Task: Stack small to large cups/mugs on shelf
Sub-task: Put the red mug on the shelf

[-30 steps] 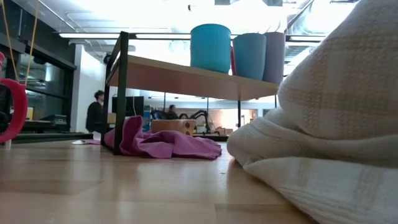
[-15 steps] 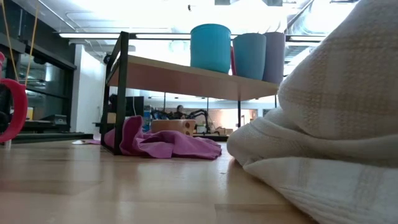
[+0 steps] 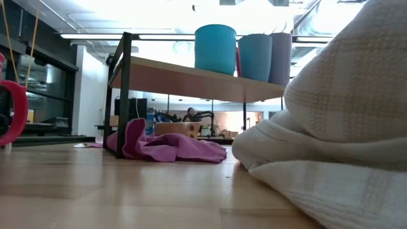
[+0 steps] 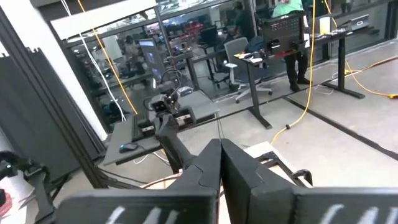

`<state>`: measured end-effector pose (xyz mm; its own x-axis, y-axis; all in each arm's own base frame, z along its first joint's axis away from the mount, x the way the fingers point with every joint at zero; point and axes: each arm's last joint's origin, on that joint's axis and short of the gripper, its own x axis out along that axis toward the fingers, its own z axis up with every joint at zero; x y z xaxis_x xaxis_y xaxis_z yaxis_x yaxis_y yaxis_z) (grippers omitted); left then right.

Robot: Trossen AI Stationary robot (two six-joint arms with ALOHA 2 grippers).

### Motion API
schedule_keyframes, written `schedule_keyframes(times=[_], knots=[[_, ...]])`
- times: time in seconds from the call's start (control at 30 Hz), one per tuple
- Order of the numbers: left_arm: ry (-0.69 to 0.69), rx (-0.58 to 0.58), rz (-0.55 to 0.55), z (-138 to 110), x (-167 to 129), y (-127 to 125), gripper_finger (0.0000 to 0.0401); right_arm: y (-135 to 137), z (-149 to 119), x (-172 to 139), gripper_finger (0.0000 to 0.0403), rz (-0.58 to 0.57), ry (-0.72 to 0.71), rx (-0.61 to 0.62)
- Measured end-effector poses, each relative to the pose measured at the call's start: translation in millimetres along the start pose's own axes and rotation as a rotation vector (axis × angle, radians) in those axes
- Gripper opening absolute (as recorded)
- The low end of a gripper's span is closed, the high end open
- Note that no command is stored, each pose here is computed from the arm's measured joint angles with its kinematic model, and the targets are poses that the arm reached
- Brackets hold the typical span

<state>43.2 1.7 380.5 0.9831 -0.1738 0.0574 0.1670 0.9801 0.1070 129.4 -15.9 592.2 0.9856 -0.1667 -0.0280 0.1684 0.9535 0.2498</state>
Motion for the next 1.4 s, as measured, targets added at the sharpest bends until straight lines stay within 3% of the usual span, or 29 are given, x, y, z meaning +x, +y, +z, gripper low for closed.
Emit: schedule_keyframes(times=[0.43,0.5,0.67,0.9,1.03,1.17,1.4], knots=[[-0.115,-0.062,-0.142,13.1,-3.1,-5.1,0.0005,-0.1,0.0,0.0,0.0,-0.003,-0.001,-0.019],[-0.149,-0.041,-0.098,16.7,-3.5,-4.0,0.0005,-0.1,0.1,-0.2,0.0,-0.003,-0.001,-0.019],[-0.144,0.053,0.198,15.9,-4.6,3.8,0.0005,-0.1,0.1,-0.2,0.0,-0.003,-0.001,-0.027],[0.056,0.143,0.476,1.2,-5.8,11.7,0.0005,-0.1,0.2,-0.9,0.0,-0.002,-0.003,-0.03],[0.133,0.166,0.522,-4.5,-5.3,13.6,0.0005,-0.6,-1.1,-1.7,0.0,-0.006,0.012,-0.035],[0.118,0.194,0.52,-2.1,-3.2,15.1,0.0005,-1.1,-2.5,-4.4,0.0,-0.01,0.026,-0.036],[0.077,0.195,0.39,-0.1,0.5,13.1,0.0005,-1.4,-1.7,-10.3,0.0,-0.009,0.018,-0.036]])
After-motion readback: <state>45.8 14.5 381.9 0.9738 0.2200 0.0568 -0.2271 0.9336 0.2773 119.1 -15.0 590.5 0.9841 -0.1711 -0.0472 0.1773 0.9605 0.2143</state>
